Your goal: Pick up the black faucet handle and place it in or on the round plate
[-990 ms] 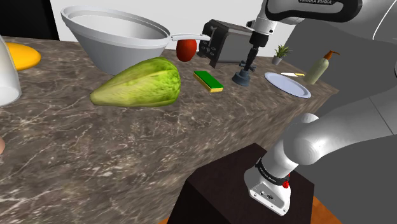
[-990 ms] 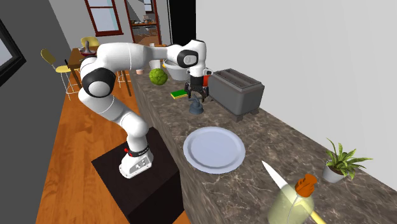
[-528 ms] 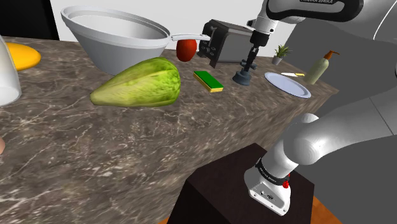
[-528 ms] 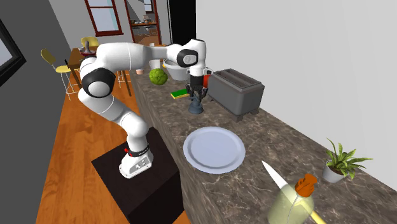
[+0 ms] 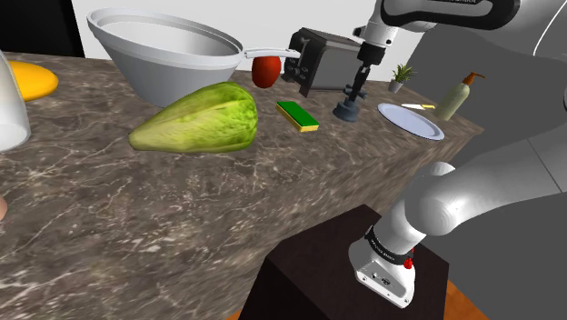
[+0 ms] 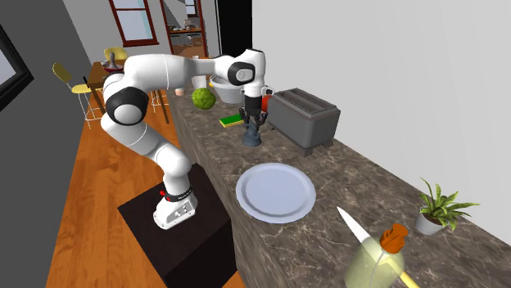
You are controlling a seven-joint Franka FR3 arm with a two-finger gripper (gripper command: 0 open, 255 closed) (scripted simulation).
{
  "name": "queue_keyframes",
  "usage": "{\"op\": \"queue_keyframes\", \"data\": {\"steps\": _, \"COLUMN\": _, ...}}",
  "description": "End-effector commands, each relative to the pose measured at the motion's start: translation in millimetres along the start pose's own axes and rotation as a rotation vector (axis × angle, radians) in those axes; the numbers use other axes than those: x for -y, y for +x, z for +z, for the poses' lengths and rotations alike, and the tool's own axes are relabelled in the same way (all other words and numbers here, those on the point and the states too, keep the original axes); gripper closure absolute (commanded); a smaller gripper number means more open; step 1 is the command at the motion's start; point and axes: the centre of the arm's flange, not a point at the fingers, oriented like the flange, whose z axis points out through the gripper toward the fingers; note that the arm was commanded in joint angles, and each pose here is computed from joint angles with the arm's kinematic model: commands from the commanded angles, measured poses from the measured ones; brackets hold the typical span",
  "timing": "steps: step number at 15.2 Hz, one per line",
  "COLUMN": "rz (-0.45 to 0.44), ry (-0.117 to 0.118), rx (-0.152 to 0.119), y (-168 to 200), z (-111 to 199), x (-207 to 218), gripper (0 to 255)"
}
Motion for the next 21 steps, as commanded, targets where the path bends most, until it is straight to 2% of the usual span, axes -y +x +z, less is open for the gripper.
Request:
{"op": "queue_keyframes", "data": {"steps": 1, "rz": 0.0, "ry": 0.001, "rx": 0.002, "y": 0, "z": -8, "x": 0, "gripper": 255}}
{"op": "queue_keyframes", "data": {"steps": 15, "rz": 0.0, "ry": 0.001, "rx": 0.002, "y": -4, "z": -79, "x": 2, "gripper": 255}}
{"op": "queue_keyframes", "data": {"steps": 21, "rz": 0.0, "ry": 0.001, "rx": 0.002, "y": -64, "z": -83, "x": -50, "gripper": 255}}
